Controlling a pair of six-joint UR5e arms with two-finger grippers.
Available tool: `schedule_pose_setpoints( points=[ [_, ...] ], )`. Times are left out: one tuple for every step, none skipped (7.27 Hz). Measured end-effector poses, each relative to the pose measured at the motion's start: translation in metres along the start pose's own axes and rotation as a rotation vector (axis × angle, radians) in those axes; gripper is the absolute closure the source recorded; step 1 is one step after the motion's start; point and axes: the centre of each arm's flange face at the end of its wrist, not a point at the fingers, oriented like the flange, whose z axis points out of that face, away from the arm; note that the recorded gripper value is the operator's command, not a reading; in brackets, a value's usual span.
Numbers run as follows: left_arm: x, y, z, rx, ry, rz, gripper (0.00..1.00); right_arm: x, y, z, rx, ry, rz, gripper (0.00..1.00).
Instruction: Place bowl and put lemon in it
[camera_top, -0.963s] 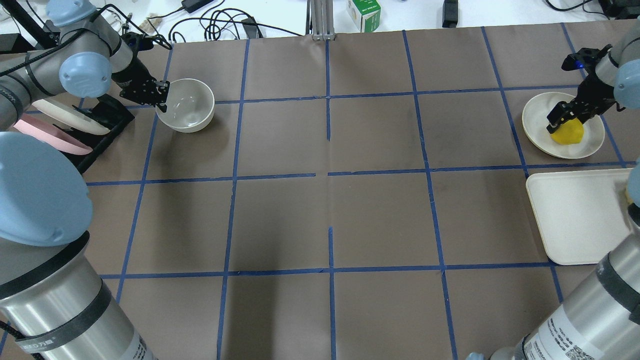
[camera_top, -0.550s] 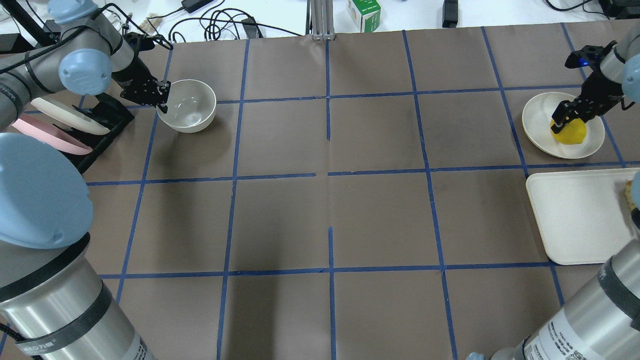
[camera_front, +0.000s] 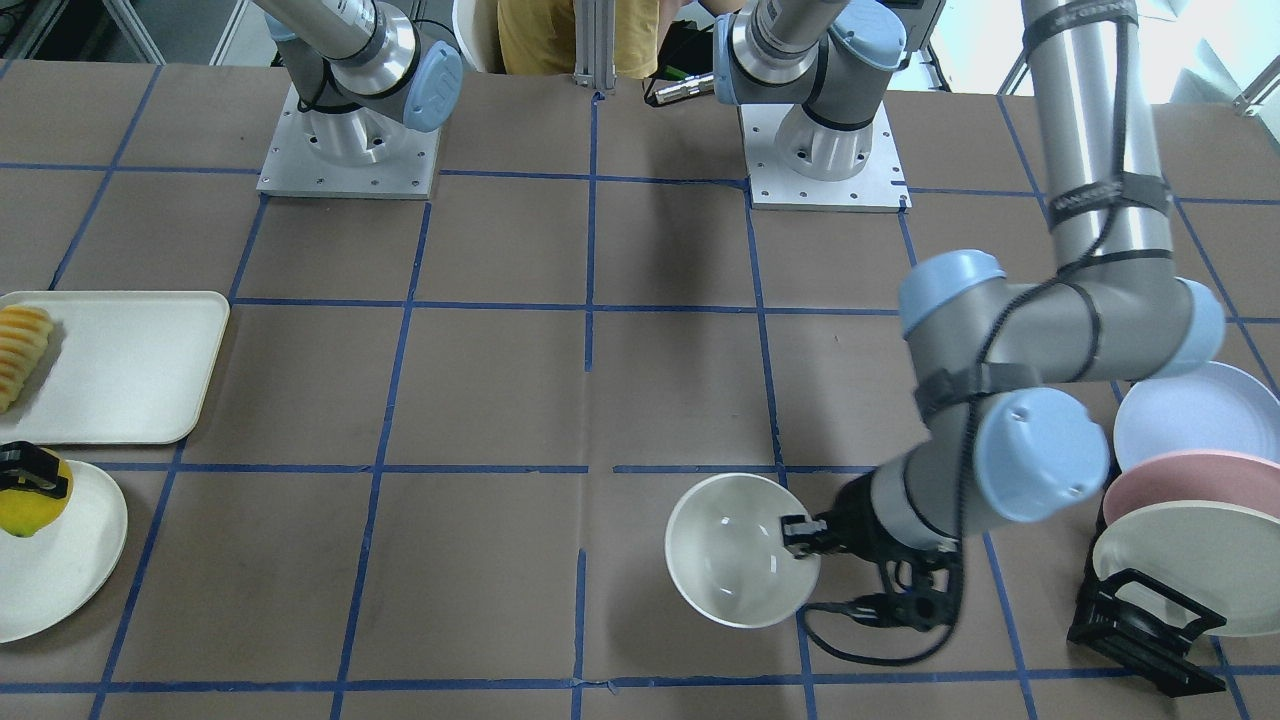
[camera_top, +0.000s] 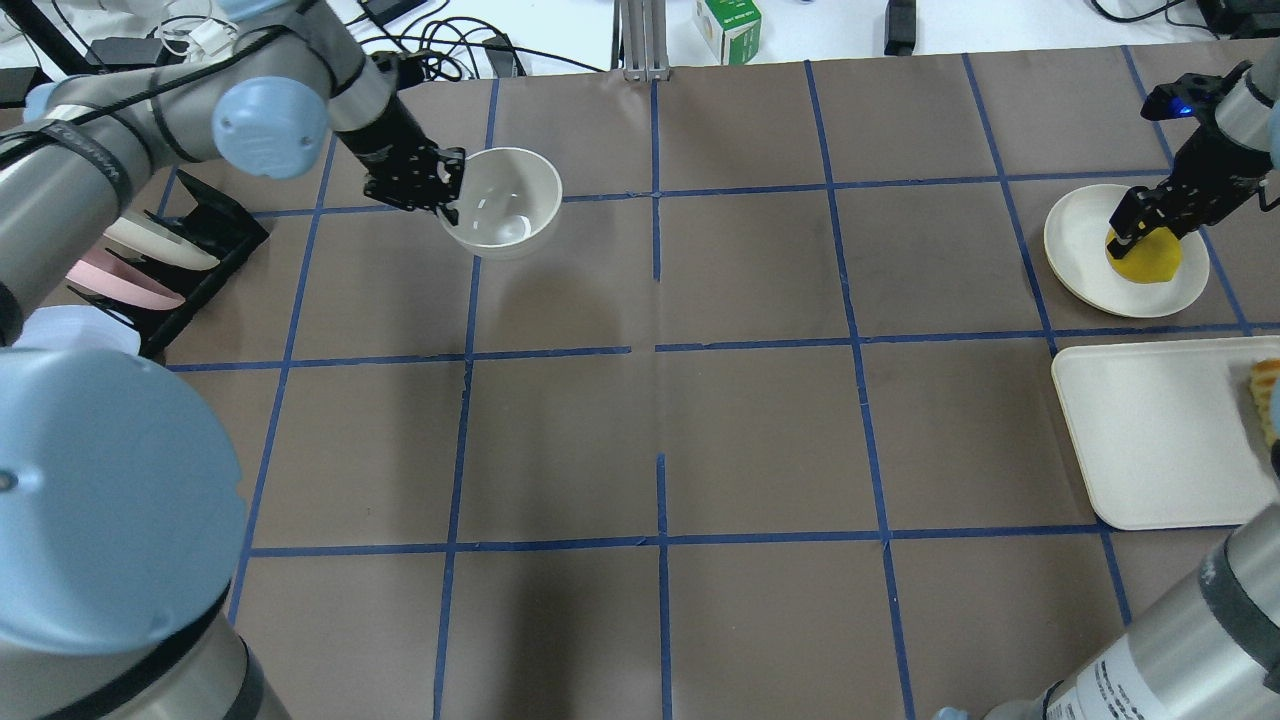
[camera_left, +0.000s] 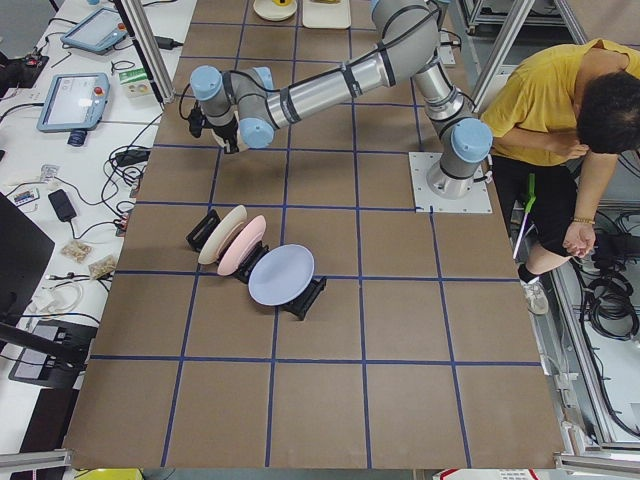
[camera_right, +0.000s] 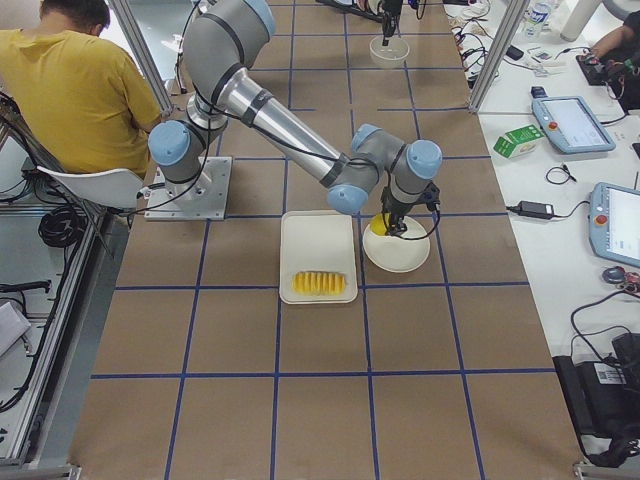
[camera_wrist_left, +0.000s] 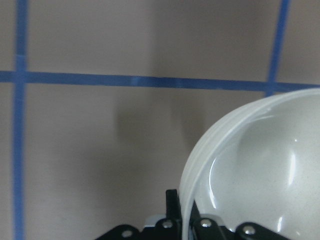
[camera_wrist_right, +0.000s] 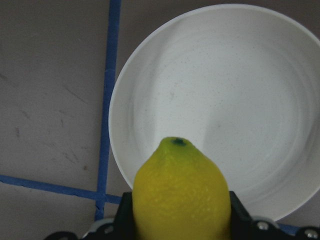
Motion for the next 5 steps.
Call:
schedule_pose_setpoints(
  points=[
    [0.044,0.031,0.016,0.003,-0.001,-0.006,1.00,-0.018,-0.001,-0.016,0.007,0.008,0.013,1.00],
    [0.074,0.062,0.033,0.012,-0.002,-0.029,1.00,-0.043,-0.004,-0.032,0.014,0.019,0.021,1.00],
    [0.095,0.085,0.048,0.037,0.003,-0.051,1.00,-0.073,-0.006,-0.050,0.018,0.025,0.053,1.00],
    [0.109,0.097,0.062,0.070,0.011,-0.057,1.00,-0.106,-0.007,-0.065,0.022,0.029,0.094,1.00],
    [0.115,0.102,0.073,0.082,0.013,-0.056,1.00,-0.138,-0.008,-0.077,0.026,0.034,0.121,1.00]
  ],
)
